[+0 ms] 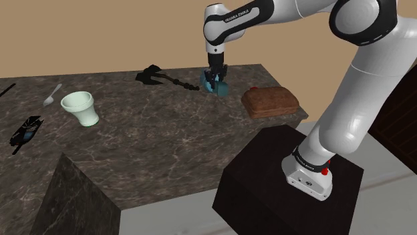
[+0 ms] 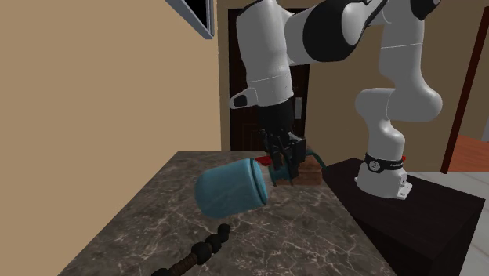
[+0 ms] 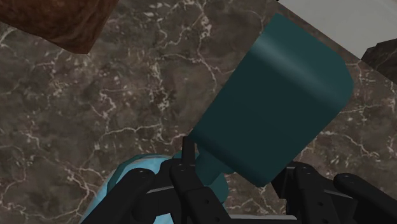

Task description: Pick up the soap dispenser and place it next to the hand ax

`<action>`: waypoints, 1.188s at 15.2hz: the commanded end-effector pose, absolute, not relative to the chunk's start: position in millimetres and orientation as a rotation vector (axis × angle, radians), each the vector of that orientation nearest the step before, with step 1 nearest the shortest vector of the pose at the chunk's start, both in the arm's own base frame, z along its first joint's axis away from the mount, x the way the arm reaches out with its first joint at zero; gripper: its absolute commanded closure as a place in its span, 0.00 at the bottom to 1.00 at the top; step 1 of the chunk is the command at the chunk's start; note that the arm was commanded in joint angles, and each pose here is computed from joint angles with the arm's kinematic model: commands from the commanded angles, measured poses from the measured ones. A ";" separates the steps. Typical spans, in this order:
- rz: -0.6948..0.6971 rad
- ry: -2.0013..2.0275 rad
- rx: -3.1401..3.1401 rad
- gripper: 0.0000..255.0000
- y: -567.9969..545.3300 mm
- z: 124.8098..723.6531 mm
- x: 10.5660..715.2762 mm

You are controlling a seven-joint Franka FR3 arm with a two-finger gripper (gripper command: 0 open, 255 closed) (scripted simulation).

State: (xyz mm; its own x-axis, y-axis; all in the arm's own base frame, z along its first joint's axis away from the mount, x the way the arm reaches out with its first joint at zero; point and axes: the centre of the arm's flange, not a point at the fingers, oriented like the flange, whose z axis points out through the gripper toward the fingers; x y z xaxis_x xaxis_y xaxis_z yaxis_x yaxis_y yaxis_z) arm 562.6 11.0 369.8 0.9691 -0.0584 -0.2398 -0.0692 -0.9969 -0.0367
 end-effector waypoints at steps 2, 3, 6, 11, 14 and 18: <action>0.369 0.100 -3.073 1.00 10.5 368.4 562.7; 0.369 0.100 -3.073 1.00 10.5 368.4 562.7; 0.369 0.100 -3.073 1.00 10.5 368.4 562.7; 0.369 0.100 -3.073 0.00 10.5 368.6 562.7; 0.369 0.100 -3.073 0.00 9.2 394.1 568.9; 0.369 0.100 -3.073 0.00 7.9 417.0 574.4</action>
State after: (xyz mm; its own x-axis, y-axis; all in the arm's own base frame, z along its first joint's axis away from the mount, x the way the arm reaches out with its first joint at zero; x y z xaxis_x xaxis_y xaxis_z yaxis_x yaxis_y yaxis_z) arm 573.5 7.7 413.5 0.9697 -0.0585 -0.2371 -0.0692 -0.9969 -0.0370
